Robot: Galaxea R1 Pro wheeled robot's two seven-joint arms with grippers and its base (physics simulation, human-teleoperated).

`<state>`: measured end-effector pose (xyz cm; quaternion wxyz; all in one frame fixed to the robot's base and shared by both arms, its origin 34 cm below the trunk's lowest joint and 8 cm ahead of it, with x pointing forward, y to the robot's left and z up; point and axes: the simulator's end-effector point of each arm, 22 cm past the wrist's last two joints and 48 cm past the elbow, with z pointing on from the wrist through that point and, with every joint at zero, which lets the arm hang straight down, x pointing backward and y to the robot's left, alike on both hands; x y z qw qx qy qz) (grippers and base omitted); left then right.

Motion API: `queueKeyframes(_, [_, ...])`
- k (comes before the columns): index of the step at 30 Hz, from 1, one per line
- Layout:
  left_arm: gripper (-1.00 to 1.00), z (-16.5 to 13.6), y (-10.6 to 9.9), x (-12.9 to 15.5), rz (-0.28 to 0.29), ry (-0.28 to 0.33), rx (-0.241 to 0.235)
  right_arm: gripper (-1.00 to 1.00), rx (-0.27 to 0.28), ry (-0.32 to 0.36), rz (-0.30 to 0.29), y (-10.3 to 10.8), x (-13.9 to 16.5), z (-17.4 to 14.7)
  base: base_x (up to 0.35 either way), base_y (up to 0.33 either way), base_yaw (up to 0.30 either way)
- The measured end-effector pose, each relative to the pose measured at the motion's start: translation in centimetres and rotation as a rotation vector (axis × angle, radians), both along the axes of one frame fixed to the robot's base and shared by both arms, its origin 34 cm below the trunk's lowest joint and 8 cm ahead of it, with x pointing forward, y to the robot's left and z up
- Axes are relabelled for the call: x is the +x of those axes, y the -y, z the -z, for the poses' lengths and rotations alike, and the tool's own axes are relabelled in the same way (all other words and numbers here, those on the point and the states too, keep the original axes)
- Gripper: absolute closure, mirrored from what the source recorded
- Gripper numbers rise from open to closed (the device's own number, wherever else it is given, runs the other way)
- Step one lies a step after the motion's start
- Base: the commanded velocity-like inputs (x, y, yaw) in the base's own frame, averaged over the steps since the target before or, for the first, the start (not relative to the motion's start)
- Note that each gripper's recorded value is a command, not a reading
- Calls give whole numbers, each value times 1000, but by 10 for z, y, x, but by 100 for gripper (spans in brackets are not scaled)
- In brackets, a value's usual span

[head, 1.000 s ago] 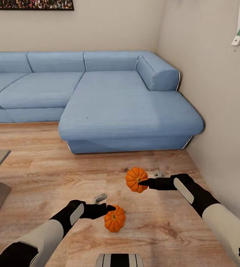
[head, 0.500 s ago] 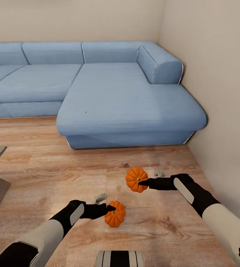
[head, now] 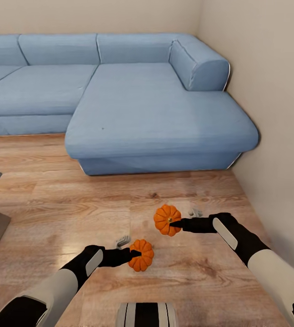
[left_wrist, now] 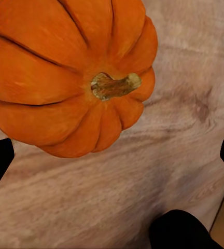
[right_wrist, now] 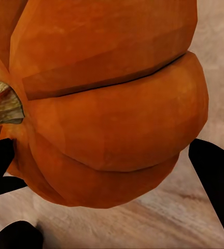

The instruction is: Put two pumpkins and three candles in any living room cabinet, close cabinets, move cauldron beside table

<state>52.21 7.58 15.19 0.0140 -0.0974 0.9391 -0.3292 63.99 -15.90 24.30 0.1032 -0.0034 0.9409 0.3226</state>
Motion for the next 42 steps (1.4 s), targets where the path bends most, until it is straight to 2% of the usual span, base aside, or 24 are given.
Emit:
queueKeyframes(9, [-100, 17, -1, -12, -4, -35, 1, 100, 0, -37, 0, 0, -10, 21, 0, 0, 0])
queueKeyframes(17, [-100, 17, -2, -11, -8, -32, 5, 100, 1, -37, 1, 0, -9, 21, 0, 0, 0])
queueKeyframes(22, [-100, 22, -8, -12, -9, -40, 43, 100, 1, -37, 1, 0, -9, 21, 0, 0, 0])
queueKeyframes(28, [-100, 26, -15, -1, -27, 12, 76, 100, 1, -37, 1, 0, -9, 21, 0, 0, 0])
queueKeyframes(42, [-100, 26, -15, 1, -29, 21, 78, 100, 2, -37, 2, 0, -9, 21, 51, 0, 0])
